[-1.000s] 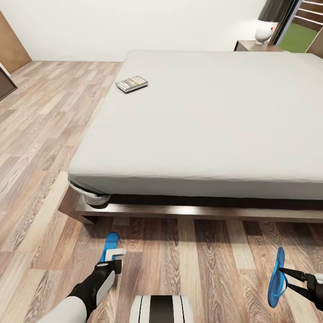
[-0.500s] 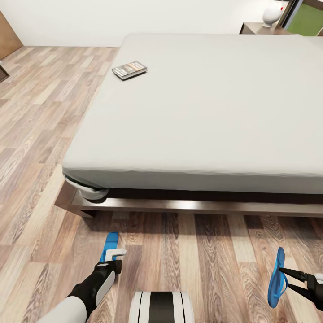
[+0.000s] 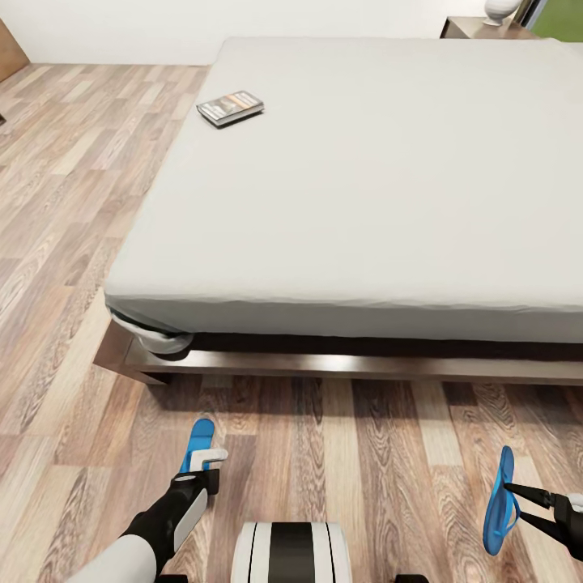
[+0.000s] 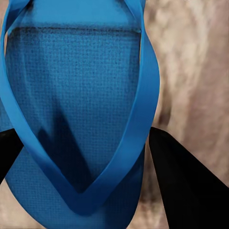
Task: In the bedroom, move the book from the bed onto either nightstand, and place the two sandals side by side next to the bed.
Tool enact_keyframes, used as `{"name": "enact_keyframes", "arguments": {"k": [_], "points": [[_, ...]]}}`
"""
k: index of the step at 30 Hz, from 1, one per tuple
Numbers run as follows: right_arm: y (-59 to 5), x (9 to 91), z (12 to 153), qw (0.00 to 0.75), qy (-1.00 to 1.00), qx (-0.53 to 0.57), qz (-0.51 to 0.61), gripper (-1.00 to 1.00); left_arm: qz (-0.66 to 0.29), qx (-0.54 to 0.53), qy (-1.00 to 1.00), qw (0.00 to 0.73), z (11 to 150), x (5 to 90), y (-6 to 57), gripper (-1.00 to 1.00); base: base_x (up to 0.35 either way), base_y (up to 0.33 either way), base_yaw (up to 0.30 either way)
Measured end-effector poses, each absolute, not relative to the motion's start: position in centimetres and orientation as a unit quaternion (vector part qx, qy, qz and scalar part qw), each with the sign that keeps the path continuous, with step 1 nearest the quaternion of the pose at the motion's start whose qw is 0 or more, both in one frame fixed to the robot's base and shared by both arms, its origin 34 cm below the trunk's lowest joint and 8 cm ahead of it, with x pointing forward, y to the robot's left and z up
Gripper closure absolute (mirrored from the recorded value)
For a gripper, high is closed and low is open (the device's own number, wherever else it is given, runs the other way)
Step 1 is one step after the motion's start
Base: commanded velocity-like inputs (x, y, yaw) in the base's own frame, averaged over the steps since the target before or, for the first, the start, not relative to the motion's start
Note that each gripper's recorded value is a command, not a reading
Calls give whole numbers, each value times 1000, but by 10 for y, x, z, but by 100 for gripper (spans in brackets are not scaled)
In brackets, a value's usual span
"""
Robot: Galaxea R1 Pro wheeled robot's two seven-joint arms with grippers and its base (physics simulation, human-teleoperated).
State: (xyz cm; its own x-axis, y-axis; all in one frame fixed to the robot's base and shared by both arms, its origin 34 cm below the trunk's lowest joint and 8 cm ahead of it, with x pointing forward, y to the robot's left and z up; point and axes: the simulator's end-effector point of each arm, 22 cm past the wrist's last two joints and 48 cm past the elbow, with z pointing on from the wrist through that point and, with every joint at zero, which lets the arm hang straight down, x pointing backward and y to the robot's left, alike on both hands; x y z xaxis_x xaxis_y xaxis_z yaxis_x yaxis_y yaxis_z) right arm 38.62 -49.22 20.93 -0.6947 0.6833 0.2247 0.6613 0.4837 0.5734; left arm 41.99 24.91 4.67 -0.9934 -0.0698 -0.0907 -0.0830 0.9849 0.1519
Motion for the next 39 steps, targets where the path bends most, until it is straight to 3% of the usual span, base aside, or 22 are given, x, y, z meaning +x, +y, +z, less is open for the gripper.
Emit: {"name": "enact_keyframes", "arguments": {"k": [37,38,39], "points": [[-492,381,204,10,861,393,322,100,84,-33,995,36,42,414,252,100,30,4,0],[-492,381,204,10,861,393,322,100,84,-33,995,36,42,414,252,-100,0,0,0],[-492,381,204,9,862,393,321,100,81,-38,995,34,41,412,251,-100,0,0,0]]}}
